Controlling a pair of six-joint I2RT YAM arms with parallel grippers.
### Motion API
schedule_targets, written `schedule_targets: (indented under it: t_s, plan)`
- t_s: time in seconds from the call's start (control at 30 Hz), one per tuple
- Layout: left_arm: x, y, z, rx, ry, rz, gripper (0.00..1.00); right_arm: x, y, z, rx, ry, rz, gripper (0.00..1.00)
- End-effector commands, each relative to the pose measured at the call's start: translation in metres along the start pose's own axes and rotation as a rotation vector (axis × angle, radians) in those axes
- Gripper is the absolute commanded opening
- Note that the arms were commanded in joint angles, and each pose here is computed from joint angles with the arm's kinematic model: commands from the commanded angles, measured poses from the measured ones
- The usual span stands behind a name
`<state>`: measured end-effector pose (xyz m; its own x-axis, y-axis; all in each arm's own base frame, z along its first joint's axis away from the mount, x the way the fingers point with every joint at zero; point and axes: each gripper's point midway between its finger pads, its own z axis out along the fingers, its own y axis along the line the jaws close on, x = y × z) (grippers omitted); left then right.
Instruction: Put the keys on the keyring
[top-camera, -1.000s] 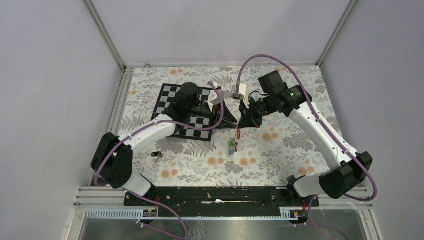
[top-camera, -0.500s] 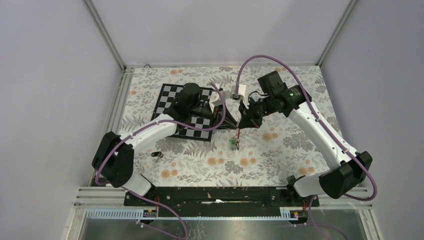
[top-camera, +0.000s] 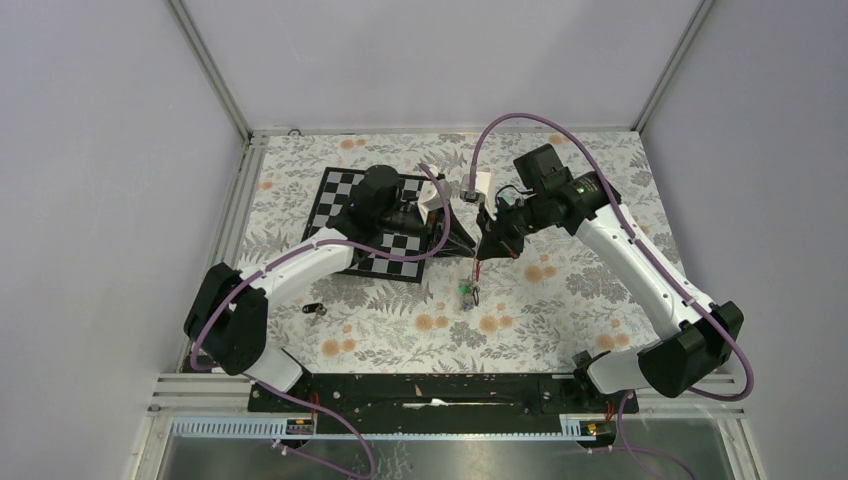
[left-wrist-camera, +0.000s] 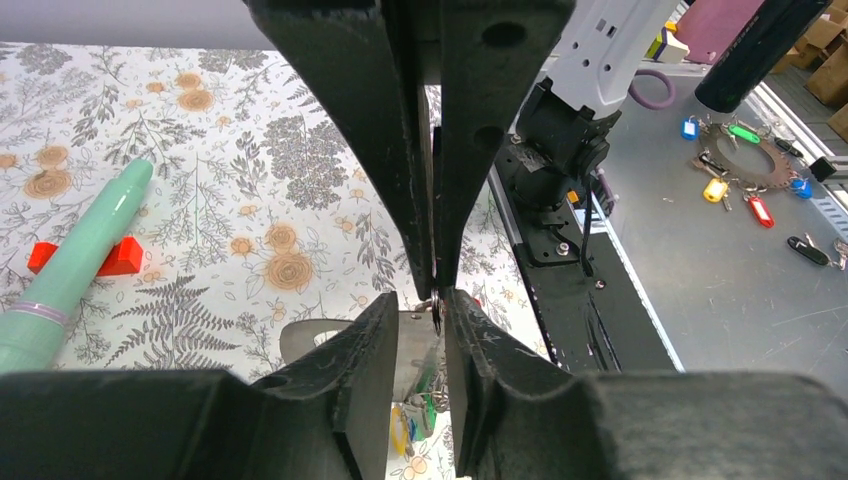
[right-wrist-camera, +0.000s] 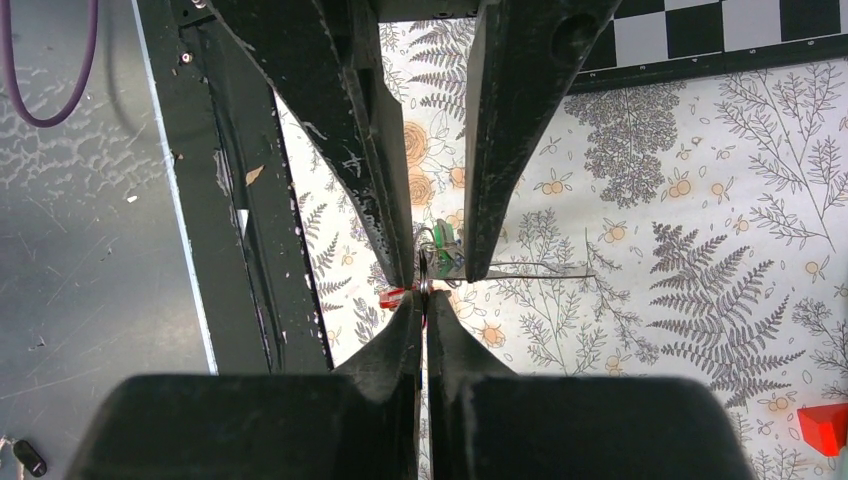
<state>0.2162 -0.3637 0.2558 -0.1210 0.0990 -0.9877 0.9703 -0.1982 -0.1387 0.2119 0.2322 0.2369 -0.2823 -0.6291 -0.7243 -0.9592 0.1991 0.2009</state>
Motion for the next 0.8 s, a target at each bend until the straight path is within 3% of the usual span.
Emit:
schedule_targets:
  t_s: [0.0, 0.77]
  plan:
    - [-0.018, -0.005, 0.003, 0.030, -0.043, 0.054, 0.27, -0.008, 0.007, -0.002, -0.011, -0.030, -0.032, 0.00]
    - [-0.005, -0.010, 0.002, 0.044, -0.025, 0.037, 0.23, -0.011, 0.005, -0.005, 0.013, -0.036, -0.038, 0.00]
